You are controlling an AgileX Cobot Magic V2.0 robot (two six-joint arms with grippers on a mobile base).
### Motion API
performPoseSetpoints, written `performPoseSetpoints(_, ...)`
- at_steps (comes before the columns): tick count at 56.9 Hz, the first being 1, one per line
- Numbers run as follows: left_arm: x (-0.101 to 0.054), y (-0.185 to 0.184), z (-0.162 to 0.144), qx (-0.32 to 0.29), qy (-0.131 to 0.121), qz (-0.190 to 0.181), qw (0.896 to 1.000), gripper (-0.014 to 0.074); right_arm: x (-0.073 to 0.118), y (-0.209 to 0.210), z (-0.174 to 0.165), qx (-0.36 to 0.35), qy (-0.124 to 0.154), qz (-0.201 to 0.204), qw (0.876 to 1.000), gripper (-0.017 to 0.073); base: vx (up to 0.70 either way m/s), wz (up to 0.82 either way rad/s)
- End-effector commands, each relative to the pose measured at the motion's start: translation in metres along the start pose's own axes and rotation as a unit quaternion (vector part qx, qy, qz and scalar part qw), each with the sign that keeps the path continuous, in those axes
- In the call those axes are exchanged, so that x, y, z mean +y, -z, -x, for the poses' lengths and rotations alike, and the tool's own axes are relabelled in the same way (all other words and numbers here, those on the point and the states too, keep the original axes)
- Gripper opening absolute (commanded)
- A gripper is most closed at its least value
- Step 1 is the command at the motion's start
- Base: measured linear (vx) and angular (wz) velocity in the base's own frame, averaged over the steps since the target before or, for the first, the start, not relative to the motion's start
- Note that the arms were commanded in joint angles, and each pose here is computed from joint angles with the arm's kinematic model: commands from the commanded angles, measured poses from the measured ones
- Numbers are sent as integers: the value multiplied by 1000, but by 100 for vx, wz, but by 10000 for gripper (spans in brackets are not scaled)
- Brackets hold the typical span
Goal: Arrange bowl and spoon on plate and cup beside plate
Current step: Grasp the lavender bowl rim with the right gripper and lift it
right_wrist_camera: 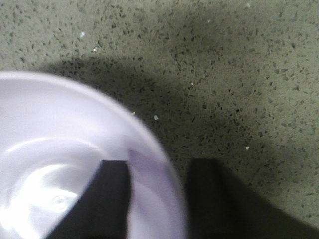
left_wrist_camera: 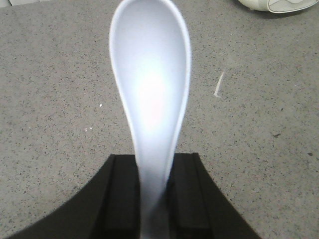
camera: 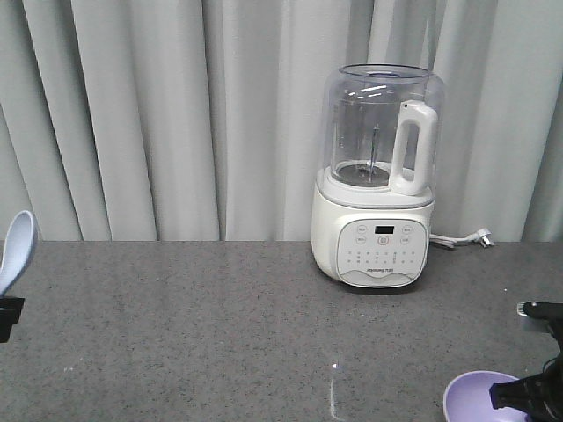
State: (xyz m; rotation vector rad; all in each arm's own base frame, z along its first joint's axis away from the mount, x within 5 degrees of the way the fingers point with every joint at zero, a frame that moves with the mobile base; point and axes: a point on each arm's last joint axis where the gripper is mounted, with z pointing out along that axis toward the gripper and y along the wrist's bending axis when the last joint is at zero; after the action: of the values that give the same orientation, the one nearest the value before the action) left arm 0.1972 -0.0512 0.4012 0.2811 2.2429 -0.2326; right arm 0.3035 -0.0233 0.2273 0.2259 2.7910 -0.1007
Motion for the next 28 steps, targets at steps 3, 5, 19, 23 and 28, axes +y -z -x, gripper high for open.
performPoseSetpoints(3, -3, 11, 11, -51, 1, -7, 999, -6, -3, 25, 12, -65, 6, 0, 998, -16, 0, 0)
performPoseSetpoints(5, -3, 11, 11, -51, 1, -7, 999, -6, -3, 27, 12, -69, 5, 0, 998, -15, 0, 0)
performPoseSetpoints(19, -3, 12, 11, -55, 0, -7, 998, -6, -7, 83, 4, -154, -1, 11, 988, -11, 0, 0)
performPoseSetpoints(23, -4, 17, 11, -65, 0, -6, 998, -6, -9, 110, -2, -203, -1, 21, 979, -11, 0, 0)
performPoseSetpoints(28, -5, 25, 12, -83, -1, -6, 997, -6, -10, 154, -18, -279, 8, 41, 959, -11, 0, 0)
